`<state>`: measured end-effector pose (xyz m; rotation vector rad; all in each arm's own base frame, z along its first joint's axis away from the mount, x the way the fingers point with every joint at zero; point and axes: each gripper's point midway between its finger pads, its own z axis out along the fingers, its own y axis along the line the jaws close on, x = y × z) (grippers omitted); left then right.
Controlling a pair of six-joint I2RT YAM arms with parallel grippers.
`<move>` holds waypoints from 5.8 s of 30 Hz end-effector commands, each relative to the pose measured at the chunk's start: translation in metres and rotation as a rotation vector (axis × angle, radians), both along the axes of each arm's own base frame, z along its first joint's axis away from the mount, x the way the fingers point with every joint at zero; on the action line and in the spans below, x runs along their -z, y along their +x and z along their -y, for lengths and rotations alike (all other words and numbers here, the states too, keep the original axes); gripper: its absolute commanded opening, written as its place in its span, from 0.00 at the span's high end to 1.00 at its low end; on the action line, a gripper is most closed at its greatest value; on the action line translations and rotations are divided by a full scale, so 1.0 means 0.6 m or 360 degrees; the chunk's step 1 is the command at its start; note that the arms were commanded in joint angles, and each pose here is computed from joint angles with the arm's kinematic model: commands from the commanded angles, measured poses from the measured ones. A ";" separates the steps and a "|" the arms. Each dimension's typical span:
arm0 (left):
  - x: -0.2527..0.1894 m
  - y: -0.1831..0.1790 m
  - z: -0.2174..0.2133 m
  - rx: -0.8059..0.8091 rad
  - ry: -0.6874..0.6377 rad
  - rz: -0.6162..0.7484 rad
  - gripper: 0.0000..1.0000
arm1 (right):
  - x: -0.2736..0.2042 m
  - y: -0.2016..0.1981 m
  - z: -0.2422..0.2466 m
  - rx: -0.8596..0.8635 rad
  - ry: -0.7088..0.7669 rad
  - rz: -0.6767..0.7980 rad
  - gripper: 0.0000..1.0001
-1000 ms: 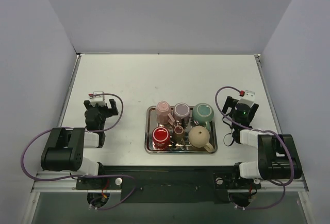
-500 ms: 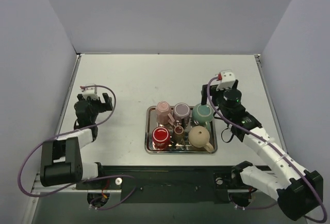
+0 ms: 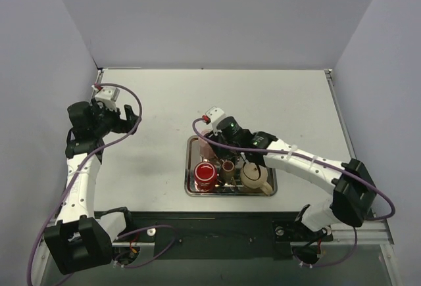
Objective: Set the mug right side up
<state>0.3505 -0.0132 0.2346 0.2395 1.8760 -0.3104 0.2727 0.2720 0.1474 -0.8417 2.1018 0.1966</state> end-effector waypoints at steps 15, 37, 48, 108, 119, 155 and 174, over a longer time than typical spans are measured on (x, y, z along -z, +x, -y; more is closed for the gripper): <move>0.016 -0.052 0.026 0.0129 -0.0026 -0.0183 0.01 | 0.083 0.019 -0.033 0.0081 -0.0269 -0.0109 0.60; -0.053 -0.071 0.093 0.0373 -0.0421 -0.0322 0.12 | 0.017 0.056 -0.084 0.0081 0.0170 -0.0081 1.00; -0.176 -0.084 0.198 0.0729 -0.1054 -0.0318 0.16 | -0.319 0.058 -0.131 0.0033 0.1189 0.0339 1.00; 0.217 0.113 0.048 0.0211 0.1203 -0.0789 0.76 | 0.077 -0.168 -0.014 -0.0933 -0.0169 -0.0265 0.50; 0.093 0.103 0.070 0.0230 0.1055 -0.0514 0.47 | 0.124 -0.157 -0.018 -0.0846 -0.0200 -0.0293 0.51; 0.206 0.103 0.145 -0.0116 0.1790 -0.0620 0.16 | 0.135 -0.167 -0.036 -0.0785 -0.0130 -0.0253 0.41; 0.099 0.169 0.105 0.0009 0.0626 -0.0571 1.00 | 0.131 -0.159 -0.035 -0.0727 -0.0083 -0.0226 0.41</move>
